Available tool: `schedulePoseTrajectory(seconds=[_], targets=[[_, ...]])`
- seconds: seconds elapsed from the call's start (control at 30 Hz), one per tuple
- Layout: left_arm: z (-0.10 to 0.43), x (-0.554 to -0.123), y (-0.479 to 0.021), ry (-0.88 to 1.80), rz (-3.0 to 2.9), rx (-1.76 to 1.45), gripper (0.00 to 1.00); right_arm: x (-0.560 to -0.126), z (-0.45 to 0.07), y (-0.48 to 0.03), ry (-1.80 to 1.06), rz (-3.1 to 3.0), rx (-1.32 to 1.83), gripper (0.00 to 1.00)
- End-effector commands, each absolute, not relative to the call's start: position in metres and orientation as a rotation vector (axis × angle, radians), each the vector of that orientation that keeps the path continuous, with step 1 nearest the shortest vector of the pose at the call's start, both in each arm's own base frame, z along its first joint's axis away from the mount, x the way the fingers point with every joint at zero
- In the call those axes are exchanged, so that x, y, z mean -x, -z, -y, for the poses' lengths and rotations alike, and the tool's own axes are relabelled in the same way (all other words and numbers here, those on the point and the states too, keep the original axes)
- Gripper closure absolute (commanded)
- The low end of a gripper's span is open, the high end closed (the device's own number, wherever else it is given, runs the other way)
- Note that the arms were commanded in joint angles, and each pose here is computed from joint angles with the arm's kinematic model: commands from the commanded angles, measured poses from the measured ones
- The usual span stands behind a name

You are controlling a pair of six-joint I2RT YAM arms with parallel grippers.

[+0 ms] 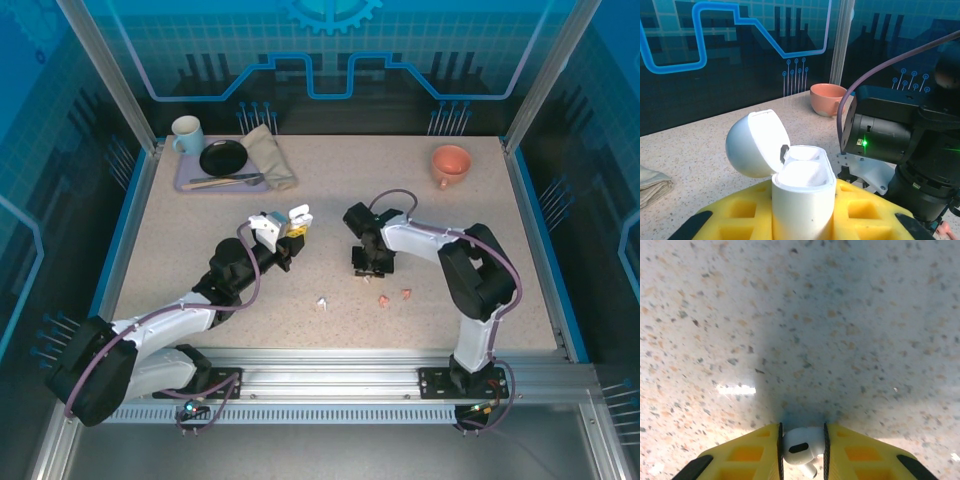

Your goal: Insert wireless bluetooth earbuds into charging case

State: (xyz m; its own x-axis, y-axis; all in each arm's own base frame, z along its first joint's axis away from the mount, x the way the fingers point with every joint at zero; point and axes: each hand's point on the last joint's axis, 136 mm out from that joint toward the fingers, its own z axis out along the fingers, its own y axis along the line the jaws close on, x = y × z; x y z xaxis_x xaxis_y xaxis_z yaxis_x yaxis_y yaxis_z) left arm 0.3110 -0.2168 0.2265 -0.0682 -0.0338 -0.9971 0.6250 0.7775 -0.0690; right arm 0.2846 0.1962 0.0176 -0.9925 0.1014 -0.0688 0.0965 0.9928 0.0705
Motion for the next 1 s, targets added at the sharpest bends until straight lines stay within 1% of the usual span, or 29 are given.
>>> schedulePoseTrajectory(seconds=[0.0, 0.13, 0.33, 0.8, 0.97], targets=[[0.22, -0.313, -0.248, 0.61, -1.506, -0.487, 1.0, -0.291, -0.19, -0.036, -0.129, -2.998, -0.164, 0.75], [0.222, -0.312, -0.25, 0.617, -1.504, -0.496, 1.0, -0.296, -0.193, -0.059, -0.198, -2.924, -0.16, 0.75], [0.225, -0.309, -0.254, 0.637, -1.493, -0.516, 1.0, -0.308, -0.2, -0.115, -0.348, -2.747, -0.136, 0.74], [0.234, -0.307, -0.277, 0.713, -1.44, -0.521, 1.0, -0.322, -0.22, -0.306, -0.734, -2.162, -0.021, 0.72], [0.239, -0.311, -0.289, 0.741, -1.418, -0.505, 1.0, -0.319, -0.229, -0.36, -0.84, -1.965, 0.015, 0.71]])
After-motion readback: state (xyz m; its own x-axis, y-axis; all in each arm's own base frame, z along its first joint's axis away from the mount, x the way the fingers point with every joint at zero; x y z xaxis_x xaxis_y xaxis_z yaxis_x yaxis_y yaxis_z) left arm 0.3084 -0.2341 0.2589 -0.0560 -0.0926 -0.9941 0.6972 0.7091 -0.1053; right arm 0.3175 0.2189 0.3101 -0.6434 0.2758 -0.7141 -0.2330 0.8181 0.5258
